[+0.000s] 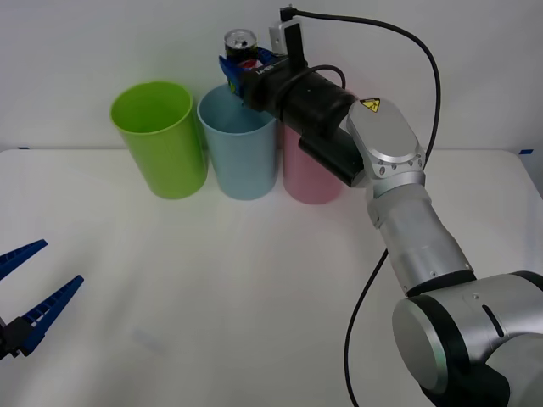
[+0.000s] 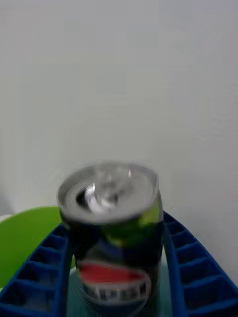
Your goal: Grasp the object on the table and drop it into the matching bin: aluminum can to the light blue bin, PET bottle to the pink bin.
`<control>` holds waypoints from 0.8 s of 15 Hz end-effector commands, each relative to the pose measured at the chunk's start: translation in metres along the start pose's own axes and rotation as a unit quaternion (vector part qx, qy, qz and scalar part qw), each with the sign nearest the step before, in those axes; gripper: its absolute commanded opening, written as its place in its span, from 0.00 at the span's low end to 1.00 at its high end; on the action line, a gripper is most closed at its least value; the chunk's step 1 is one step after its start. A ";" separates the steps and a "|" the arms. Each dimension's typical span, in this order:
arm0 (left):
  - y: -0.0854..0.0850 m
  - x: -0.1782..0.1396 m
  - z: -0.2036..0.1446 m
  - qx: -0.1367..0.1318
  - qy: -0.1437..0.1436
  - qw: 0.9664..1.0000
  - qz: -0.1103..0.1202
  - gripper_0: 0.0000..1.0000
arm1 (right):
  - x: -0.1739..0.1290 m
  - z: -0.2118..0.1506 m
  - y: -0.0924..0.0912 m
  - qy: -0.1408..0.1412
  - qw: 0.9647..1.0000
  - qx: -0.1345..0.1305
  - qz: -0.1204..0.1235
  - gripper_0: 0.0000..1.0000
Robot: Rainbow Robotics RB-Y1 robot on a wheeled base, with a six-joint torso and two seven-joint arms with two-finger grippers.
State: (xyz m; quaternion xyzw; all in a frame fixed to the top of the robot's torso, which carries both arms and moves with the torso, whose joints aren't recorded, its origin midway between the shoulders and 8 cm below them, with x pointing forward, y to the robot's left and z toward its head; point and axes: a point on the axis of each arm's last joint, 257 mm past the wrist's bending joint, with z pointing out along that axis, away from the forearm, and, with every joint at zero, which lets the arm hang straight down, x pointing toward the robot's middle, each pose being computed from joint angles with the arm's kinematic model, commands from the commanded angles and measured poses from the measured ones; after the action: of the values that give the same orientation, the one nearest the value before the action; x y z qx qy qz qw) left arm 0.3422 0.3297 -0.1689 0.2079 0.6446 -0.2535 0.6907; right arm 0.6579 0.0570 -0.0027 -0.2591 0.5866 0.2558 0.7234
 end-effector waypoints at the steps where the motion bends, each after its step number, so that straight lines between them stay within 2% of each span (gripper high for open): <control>1: 0.000 0.000 0.000 0.000 0.000 1.000 0.000 1.00 | 0.000 -0.001 -0.001 0.000 1.000 0.001 -0.004 1.00; 4: 0.000 0.000 0.000 0.000 0.000 1.000 0.000 1.00 | -0.002 -0.002 -0.004 -0.002 1.000 0.001 -0.002 1.00; 7: 0.000 0.000 0.000 0.000 0.000 1.000 0.000 1.00 | 0.002 -0.012 -0.011 0.001 1.000 -0.011 -0.004 1.00; 9: 0.000 0.000 0.000 0.000 0.000 1.000 0.000 1.00 | 0.000 -0.026 -0.011 -0.002 1.000 -0.020 -0.022 1.00; 12: 0.000 0.000 0.000 0.000 0.000 1.000 0.000 1.00 | 0.000 -0.054 -0.008 -0.010 0.999 -0.036 -0.031 1.00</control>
State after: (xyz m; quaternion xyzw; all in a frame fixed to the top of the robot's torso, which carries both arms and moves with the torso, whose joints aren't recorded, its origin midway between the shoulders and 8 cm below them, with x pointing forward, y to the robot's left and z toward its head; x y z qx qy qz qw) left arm 0.3423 0.3297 -0.1689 0.2079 0.6445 -0.2535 0.6907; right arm 0.6307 0.0173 -0.0113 -0.2956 0.5652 0.2540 0.7271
